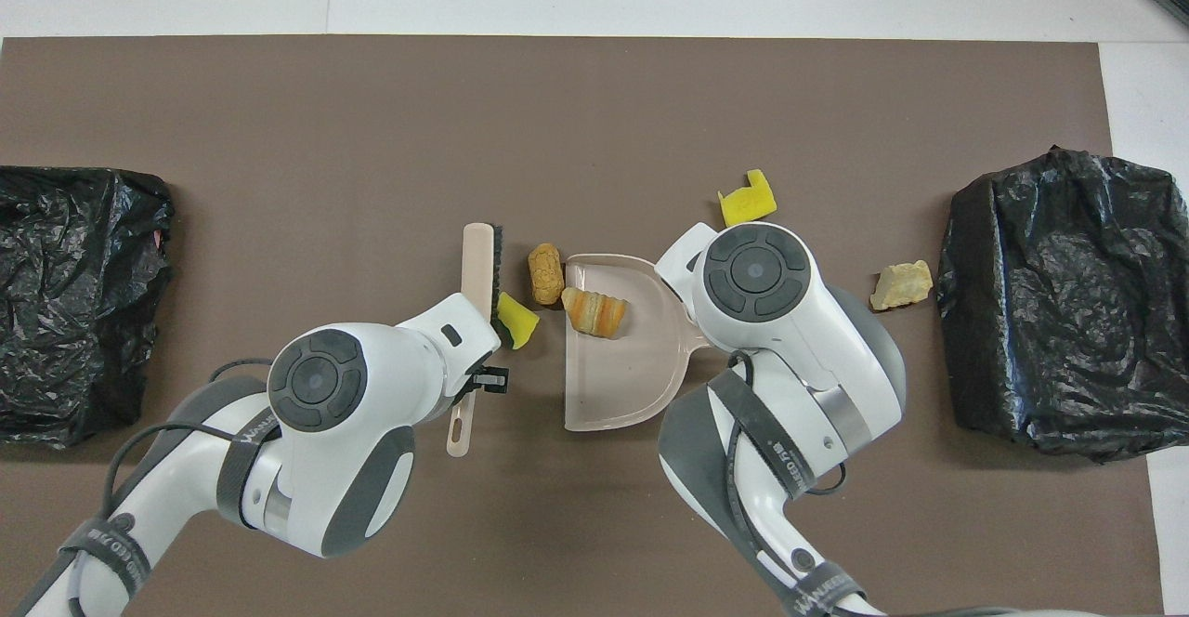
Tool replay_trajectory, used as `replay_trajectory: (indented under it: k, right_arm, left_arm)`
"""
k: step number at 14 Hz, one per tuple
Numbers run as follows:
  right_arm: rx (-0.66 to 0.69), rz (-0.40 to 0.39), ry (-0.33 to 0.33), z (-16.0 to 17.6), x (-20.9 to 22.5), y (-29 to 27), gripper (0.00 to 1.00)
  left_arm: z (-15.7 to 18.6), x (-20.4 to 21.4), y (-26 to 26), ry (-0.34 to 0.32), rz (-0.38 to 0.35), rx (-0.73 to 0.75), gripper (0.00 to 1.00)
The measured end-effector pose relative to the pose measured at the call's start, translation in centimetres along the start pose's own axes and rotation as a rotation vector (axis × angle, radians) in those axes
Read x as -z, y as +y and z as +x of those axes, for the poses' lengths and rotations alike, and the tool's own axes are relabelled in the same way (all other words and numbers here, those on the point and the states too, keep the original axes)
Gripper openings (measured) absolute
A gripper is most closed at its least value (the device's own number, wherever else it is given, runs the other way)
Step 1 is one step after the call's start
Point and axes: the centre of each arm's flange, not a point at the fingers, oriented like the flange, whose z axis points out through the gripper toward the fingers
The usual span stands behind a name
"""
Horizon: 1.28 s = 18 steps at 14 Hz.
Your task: Sweep and dump trash in bin
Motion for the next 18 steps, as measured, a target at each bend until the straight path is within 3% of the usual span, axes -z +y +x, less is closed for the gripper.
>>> replay_trajectory:
  k: [6,18]
  right_arm:
    - [0.000,0.000,0.000,0.0,0.0,0.0,0.31]
    - [-0.001,0.001,0.000,0.0,0.0,0.0,0.31]
  left_arm:
    - [-0.4,-1.9,0.9,-0.033,0.009,-0.023,0.26]
    - [-6.5,-1.5,11.7,-0.037,-0.006,-0.015,0.26]
